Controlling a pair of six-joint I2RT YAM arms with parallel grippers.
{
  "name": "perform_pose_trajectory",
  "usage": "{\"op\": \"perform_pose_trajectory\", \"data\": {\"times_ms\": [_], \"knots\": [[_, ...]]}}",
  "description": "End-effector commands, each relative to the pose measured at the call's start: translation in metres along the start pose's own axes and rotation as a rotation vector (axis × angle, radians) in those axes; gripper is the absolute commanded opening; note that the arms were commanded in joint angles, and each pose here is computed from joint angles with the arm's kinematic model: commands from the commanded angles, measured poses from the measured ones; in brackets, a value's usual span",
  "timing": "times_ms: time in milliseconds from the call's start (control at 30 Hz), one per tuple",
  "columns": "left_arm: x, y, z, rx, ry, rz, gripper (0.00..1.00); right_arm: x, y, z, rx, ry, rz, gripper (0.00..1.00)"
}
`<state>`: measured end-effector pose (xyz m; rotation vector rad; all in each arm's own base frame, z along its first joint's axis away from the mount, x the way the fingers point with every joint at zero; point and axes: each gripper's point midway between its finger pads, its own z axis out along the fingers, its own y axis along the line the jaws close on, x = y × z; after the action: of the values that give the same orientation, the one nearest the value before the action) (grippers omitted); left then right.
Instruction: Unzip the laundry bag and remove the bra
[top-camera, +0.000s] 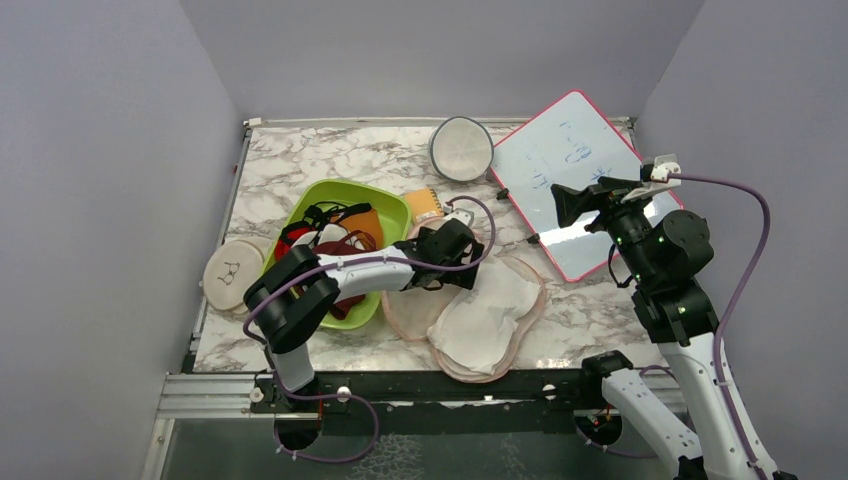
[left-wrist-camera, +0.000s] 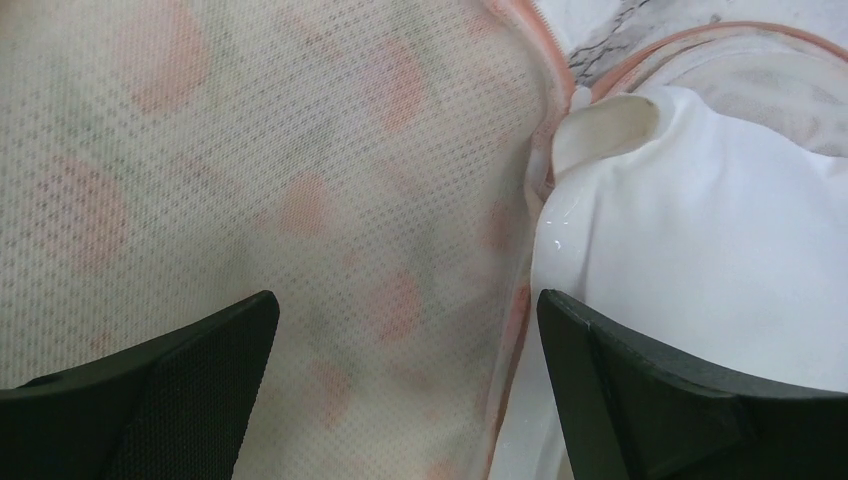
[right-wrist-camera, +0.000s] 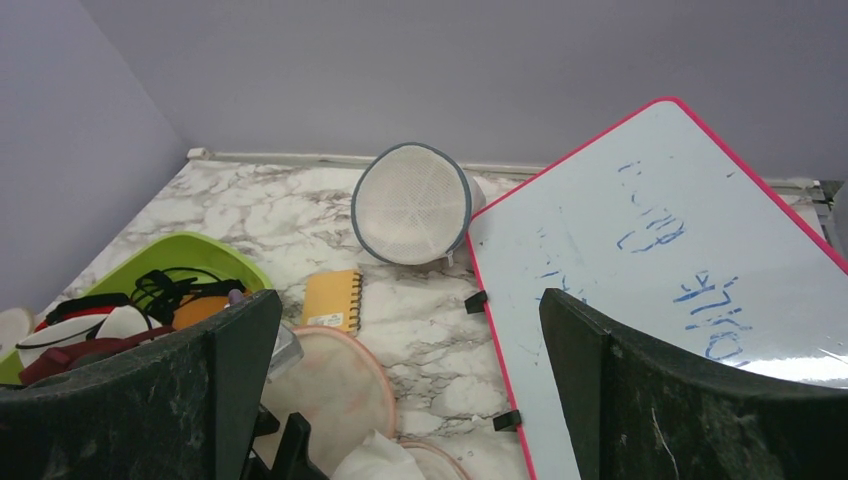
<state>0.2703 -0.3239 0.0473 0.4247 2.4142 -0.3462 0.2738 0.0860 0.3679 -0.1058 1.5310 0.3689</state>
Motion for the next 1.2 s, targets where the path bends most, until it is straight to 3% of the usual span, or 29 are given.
{"op": "perform_pose_trajectory", "data": {"times_ms": [0, 400, 633, 833, 967, 1167], "knots": [[-0.025, -0.027, 0.001, 0.132, -0.074, -0.013, 0.99, -0.007, 0.007, -0.001, -0.033, -0.028, -0.010, 1.00], [-0.003, -0.087, 0.020, 0.441, 0.014, -0.188, 0.95, -0.003, 0.007, 0.003, -0.038, -0.018, -0.005, 1.00], [-0.013, -0.087, 0.020, 0.426, 0.001, -0.140, 0.95, -0.005, 0.007, 0.002, -0.035, -0.020, -0.011, 1.00], [-0.046, -0.050, -0.014, 0.247, -0.096, -0.013, 0.99, -0.005, 0.009, 0.003, -0.046, -0.017, -0.009, 1.00], [-0.078, -0.024, -0.064, 0.161, -0.238, -0.002, 0.99, -0.008, 0.011, 0.002, -0.053, -0.023, -0.004, 1.00], [-0.046, -0.041, -0.106, 0.392, -0.223, -0.048, 0.97, -0.010, 0.012, 0.000, -0.062, -0.031, 0.000, 1.00]]}}
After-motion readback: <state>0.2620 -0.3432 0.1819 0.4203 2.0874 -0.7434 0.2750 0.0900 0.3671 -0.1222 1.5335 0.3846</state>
